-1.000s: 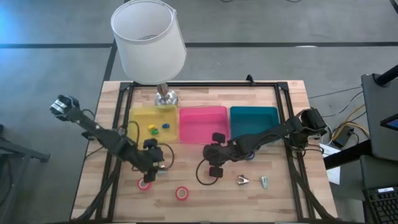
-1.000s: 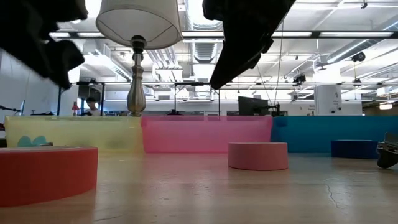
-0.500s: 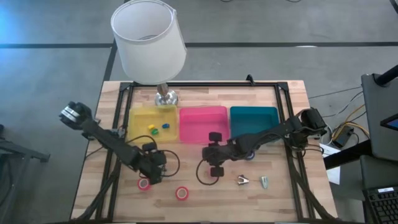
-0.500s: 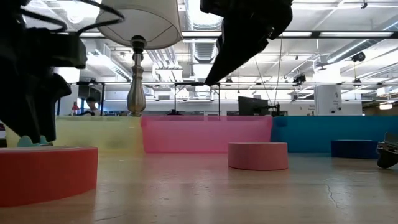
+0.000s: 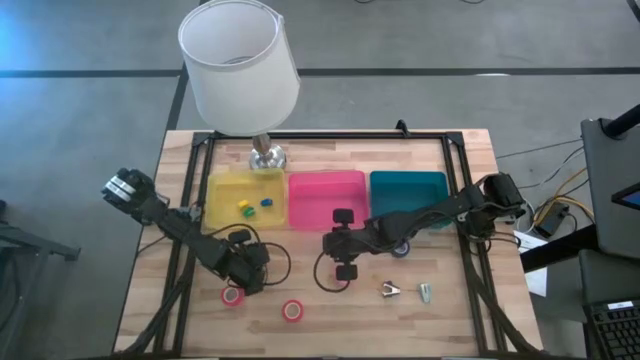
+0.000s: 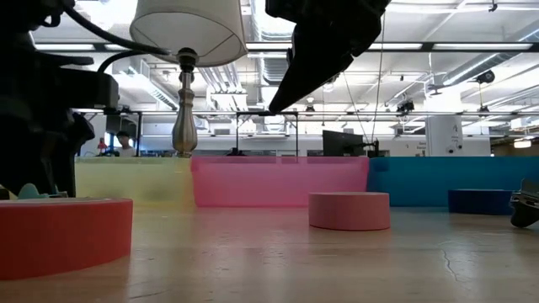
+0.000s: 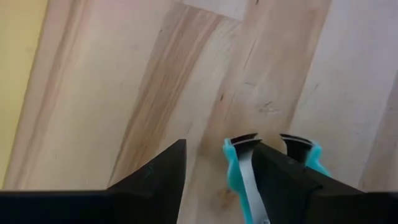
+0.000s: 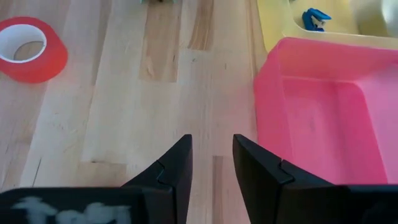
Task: Pick and place Stapler, Stapler remover, tape
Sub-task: Put the left light blue staple remover into the pink bin
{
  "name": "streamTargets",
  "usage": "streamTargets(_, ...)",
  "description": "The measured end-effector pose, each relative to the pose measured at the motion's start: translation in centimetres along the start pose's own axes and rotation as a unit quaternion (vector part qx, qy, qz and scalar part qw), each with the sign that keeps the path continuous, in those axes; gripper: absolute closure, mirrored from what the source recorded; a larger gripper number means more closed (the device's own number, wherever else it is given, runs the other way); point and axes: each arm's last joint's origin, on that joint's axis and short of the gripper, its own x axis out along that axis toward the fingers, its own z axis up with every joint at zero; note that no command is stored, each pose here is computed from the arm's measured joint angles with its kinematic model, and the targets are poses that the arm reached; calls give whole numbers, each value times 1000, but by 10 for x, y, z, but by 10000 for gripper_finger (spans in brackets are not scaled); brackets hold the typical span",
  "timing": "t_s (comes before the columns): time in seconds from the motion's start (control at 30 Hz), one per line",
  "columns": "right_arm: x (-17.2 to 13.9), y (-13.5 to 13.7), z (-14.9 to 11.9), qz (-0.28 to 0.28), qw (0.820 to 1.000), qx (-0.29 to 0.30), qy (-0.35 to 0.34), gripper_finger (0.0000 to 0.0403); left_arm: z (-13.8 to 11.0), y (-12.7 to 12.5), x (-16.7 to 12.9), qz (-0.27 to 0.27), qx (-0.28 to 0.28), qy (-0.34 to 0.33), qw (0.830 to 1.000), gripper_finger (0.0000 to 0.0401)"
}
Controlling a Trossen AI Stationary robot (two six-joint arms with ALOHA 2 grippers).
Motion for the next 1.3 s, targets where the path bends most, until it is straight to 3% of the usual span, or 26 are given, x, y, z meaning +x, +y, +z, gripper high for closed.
streamTargets(0.23, 0, 0, 0, 0, 1000, 11, 0, 301, 1, -2, 1, -7, -2, -6, 1000, 281)
streamTargets(0.47, 0, 0, 0, 0, 999, 38, -1, 310, 9, 0, -8, -9, -12, -56, 998, 356)
streamTargets(0.67, 0, 0, 0, 0, 998, 60, -2, 318, 31, 2, -22, 13, -7, -122, 992, 344)
streamTargets(0.93, 0, 1, -2, 3, 996, 88, 10, 329, 86, 9, -47, 68, 85, -194, 975, 341)
streamTargets(1.1, -3, 11, -15, 32, 989, 117, 80, 338, 122, 28, -56, 98, 92, -231, 964, 341)
streamTargets(1.3, -11, 26, -32, 2, 980, 140, 141, 344, 153, 57, -55, 99, 87, -270, 954, 336)
